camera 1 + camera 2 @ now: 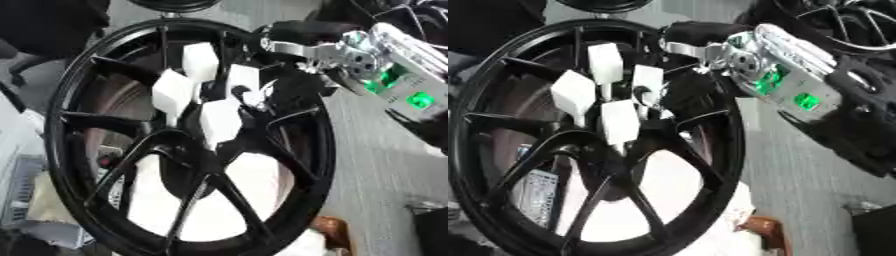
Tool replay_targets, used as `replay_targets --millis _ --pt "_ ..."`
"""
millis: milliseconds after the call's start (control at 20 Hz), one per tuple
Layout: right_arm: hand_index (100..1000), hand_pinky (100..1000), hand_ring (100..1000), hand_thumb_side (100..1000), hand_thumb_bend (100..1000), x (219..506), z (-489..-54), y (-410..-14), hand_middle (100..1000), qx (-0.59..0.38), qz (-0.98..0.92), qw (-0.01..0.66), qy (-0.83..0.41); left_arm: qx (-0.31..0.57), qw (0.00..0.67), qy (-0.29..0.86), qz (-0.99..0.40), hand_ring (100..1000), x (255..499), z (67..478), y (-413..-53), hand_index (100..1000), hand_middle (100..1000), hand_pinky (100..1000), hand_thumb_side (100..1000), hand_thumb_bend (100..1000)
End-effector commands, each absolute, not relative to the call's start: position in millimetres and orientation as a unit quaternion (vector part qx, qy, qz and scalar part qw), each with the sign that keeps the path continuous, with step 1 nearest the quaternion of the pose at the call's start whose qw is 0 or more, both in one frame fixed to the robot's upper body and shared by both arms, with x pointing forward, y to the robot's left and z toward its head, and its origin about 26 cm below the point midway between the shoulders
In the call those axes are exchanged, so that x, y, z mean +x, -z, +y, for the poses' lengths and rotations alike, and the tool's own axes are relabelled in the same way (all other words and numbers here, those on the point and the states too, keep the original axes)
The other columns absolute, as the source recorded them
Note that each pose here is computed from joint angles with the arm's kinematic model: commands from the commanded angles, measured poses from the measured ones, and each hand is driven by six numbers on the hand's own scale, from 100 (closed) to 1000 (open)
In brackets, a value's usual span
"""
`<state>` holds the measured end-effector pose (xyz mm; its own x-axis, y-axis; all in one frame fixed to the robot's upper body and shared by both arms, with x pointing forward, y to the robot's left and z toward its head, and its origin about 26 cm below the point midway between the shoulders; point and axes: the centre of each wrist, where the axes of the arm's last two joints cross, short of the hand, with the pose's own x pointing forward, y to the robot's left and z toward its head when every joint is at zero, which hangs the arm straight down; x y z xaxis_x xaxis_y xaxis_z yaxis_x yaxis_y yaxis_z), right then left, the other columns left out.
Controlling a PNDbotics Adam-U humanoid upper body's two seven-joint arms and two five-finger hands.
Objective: Pull the pin out of the wheel hub.
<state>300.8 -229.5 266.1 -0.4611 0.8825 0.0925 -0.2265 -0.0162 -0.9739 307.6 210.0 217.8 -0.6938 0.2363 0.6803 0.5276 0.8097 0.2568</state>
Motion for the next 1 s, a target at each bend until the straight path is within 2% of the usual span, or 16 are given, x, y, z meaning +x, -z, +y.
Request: replay_targets --millis 50,500,700,1000 --pt "866 886 887 601 220 299.4 -233.2 -270.8 766 -0.304 -0.557 0.425 -0.646 -0.215 0.312 0.229 -0.897 651 305.1 207.4 -225.4 709 569 724 594 100" --pt "829 873 836 456 296 299.1 -236.5 -266.6 702 -0.292 -0.556 0.433 -0.647 -0.217 0.311 0.233 -0.896 652 305.3 206.5 -226.4 708 569 724 594 100" --pt "793 865 808 427 258 299.2 -236.5 -267.6 646 -0.292 -0.562 0.434 -0.641 -0.217 0.311 0.235 -0.895 653 305.2 206.4 -226.0 708 569 724 594 100" --pt "723 846 774 372 108 299.3 -236.5 -268.0 566 -0.291 -0.582 0.435 -0.622 -0.218 0.311 0.236 -0.894 654 305.2 206.1 -226.1 708 570 724 594 100"
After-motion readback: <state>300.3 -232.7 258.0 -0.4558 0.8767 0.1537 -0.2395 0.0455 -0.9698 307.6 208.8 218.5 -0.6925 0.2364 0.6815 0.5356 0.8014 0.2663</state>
